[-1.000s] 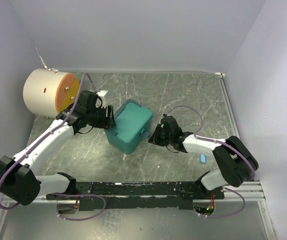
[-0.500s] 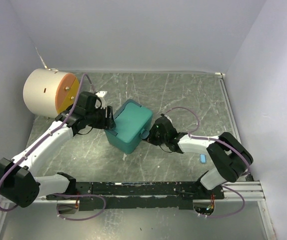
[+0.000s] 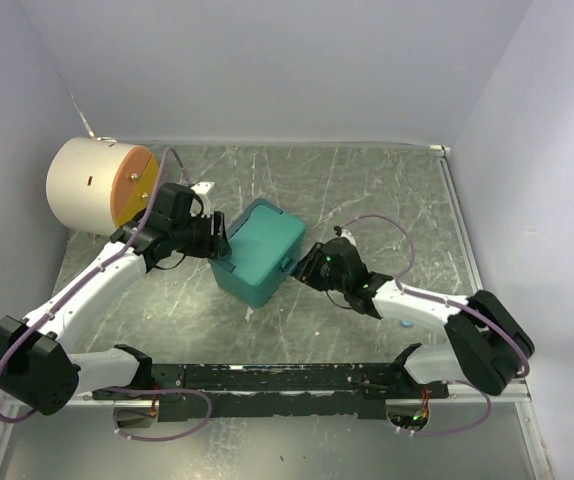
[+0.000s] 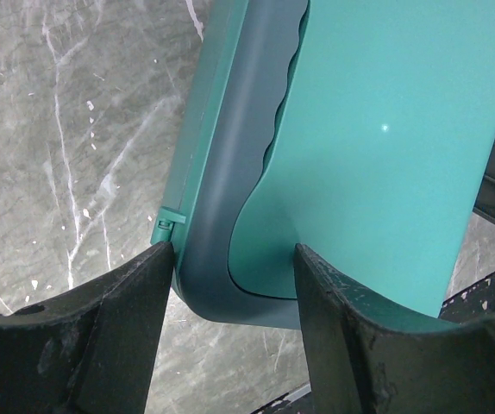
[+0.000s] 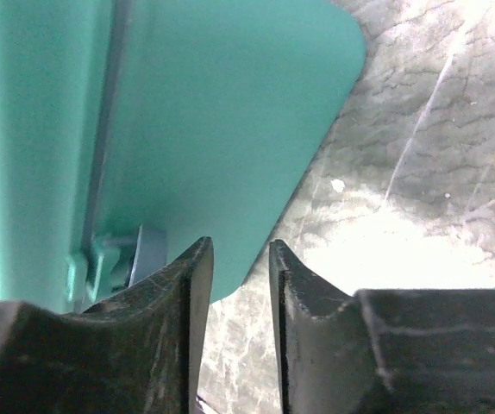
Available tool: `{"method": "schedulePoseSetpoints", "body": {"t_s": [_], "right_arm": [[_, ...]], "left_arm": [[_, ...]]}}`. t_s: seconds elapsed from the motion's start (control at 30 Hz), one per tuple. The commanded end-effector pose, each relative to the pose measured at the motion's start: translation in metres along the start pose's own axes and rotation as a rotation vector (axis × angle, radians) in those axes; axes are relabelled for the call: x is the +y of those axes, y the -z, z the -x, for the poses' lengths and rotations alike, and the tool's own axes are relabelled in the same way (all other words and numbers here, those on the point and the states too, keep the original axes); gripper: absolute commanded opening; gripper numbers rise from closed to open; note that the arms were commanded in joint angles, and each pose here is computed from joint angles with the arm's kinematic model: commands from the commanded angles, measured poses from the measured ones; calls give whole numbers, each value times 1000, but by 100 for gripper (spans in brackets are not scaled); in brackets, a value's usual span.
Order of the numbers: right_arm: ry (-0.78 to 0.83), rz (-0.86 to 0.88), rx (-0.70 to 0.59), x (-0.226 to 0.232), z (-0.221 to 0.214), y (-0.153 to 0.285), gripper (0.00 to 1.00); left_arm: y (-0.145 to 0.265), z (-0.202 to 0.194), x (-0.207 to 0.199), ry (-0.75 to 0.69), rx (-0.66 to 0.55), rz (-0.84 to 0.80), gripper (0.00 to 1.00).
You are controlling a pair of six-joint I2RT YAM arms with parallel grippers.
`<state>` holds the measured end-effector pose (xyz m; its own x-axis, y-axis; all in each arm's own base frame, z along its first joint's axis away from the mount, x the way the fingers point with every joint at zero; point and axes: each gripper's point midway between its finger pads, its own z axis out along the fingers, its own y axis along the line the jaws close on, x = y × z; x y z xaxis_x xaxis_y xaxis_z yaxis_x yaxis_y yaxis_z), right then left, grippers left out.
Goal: Organize the medicine kit
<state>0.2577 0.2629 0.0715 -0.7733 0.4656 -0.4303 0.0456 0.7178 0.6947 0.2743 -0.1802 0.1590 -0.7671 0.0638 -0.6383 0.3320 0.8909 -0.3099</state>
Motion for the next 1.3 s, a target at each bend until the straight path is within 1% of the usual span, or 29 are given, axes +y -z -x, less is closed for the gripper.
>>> {"method": "schedulePoseSetpoints", "body": {"t_s": [0.0, 0.1, 0.3, 0.4, 0.57, 0.87, 1.1, 1.27], "right_arm": [[35, 60, -57, 6, 7, 17, 35], [54, 113, -60, 17, 9, 25, 39], [31, 224, -74, 33, 9, 36, 45], [23, 253, -75, 38, 9, 39, 45], [21, 245, -79, 36, 10, 38, 45], [29, 275, -133, 41, 19, 50, 45], [33, 272, -131, 42, 19, 48, 45], [13, 293, -154, 43, 22, 51, 45]], "left_arm": [[-2, -16, 3, -4, 47, 6, 67], [-3, -15, 3, -2, 46, 7, 67], [-2, -16, 4, -1, 46, 12, 67], [-3, -16, 4, -2, 47, 12, 67], [-3, -17, 5, -2, 51, 14, 66], [-4, -17, 5, -3, 52, 16, 66], [-4, -17, 4, -2, 55, 12, 66], [-4, -17, 0, 6, 51, -12, 66]]}}
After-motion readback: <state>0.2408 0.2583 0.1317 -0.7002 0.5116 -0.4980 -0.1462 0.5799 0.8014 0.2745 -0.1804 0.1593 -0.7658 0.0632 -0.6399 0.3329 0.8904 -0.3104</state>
